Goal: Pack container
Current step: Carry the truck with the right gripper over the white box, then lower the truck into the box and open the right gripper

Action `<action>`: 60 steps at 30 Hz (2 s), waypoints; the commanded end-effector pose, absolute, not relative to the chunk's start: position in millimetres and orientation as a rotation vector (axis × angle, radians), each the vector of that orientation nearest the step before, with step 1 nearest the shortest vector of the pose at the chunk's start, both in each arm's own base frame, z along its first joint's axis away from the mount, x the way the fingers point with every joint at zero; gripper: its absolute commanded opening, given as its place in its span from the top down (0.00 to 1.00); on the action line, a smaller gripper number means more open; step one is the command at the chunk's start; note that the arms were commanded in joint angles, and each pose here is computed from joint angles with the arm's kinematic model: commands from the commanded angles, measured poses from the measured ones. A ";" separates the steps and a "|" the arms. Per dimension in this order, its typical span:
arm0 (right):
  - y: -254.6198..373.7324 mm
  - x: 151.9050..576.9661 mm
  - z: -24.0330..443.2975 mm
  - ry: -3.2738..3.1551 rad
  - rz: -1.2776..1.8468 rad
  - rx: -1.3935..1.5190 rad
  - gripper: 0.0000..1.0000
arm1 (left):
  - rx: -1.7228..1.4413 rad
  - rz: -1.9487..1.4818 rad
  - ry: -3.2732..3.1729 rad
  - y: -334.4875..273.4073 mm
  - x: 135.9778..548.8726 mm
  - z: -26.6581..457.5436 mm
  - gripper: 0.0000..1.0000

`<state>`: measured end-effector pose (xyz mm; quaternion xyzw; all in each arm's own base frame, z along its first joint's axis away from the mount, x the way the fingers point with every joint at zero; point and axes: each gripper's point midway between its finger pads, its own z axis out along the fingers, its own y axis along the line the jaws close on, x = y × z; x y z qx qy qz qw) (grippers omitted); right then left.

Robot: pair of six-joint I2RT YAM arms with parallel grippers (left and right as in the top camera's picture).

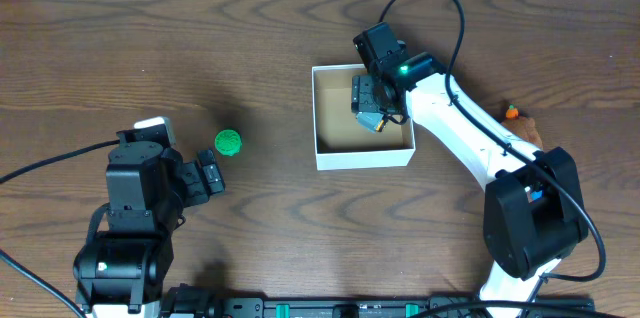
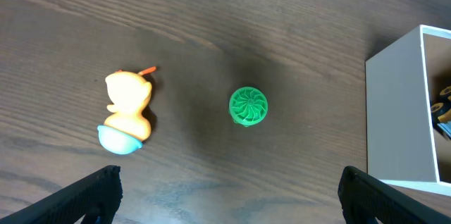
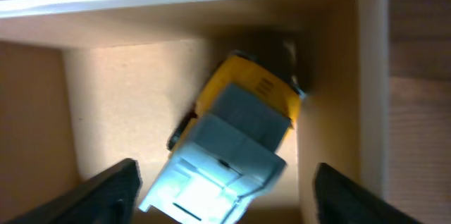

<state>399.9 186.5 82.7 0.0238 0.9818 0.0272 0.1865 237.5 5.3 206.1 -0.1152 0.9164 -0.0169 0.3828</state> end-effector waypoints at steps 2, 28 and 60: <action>208.2 394.3 86.3 2.776 0.188 -0.125 0.40 | -0.311 -0.041 2.331 6.8 239.2 211.0 0.02; 274.3 365.4 47.4 2.774 0.251 -0.572 0.94 | -0.314 -0.033 2.376 6.7 242.1 201.2 0.02; 191.8 361.6 40.6 2.848 -0.257 0.005 0.95 | -0.314 -0.032 2.376 6.8 242.1 201.2 0.02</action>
